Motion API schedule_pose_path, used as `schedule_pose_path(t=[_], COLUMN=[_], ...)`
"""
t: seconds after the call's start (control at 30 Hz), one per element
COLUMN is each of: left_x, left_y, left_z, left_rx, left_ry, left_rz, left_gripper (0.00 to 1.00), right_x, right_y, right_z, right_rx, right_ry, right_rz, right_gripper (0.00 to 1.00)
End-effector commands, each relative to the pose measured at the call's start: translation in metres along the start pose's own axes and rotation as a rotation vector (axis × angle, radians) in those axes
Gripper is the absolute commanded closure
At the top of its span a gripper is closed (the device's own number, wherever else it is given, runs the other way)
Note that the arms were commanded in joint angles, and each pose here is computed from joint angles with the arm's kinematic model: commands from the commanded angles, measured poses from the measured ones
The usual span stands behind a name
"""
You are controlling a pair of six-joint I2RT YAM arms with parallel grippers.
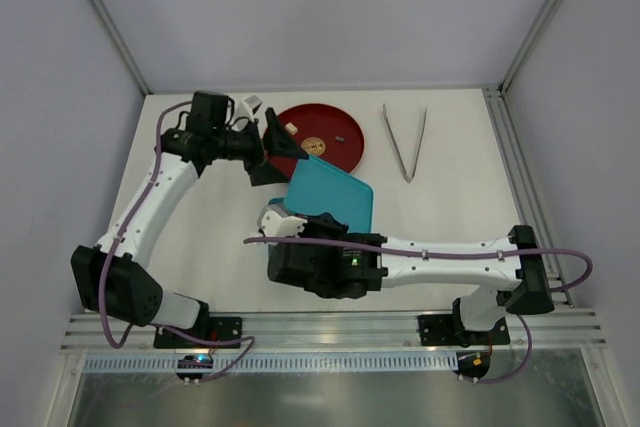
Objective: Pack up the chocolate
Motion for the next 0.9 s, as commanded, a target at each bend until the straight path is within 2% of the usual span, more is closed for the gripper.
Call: schedule_pose_path(t=[0.0, 0.23, 0.37, 0.5, 0.6, 0.7, 0.77, 0.87], left_x=[-0.017, -0.057, -0.078, -0.089, -0.09, -0.081, -0.071, -0.052], left_y=[0.028, 0.067, 0.098, 0.116, 0.118, 0.114, 0.109, 0.109], left_z=[-0.022, -0.049, -0.049, -0.044, -0.032, -0.013, 0.011, 0.032], left_rx=[0.05, 0.101, 0.044, -0.023, -0.108, -0.212, -0.325, -0.455], left_ry=[-0.107, -0.228, -0.246, -0.233, -0.215, -0.182, -0.125, -0.114], left_rz=[-0.119, -0.335, -0.488, -0.576, -0.62, -0.597, -0.564, -0.545], left_gripper=[0.0, 0.0, 0.0, 0.0, 0.0, 0.0, 0.0, 0.0], right_x=[-0.008, -0.006, -0.008, -0.014, -0.015, -0.013, -0.011, -0.009], right_y=[0.015, 0.021, 0.028, 0.034, 0.035, 0.032, 0.023, 0.012], right_z=[-0.03, -0.037, -0.062, -0.096, -0.122, -0.134, -0.133, -0.124], right_rx=[0.031, -0.051, -0.161, -0.342, -0.5, -0.681, -0.809, -0.951], right_ry=[-0.092, -0.175, -0.377, -0.625, -0.83, -1.013, -1.088, -1.217], right_rz=[-0.034, -0.035, -0.067, -0.122, -0.176, -0.205, -0.219, -0.231], right_gripper=[0.96, 0.96, 0.96, 0.96, 0.96, 0.96, 0.96, 0.96])
Point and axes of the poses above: each gripper's point midway between its finger pads, its own y axis back along the fingers, its own z axis along the line the jaws close on, x = y × z, the point moved 7 cm from there along y, back along the fingers, and after that the axes turned 14 degrees about -y, right-handed, at the moved point
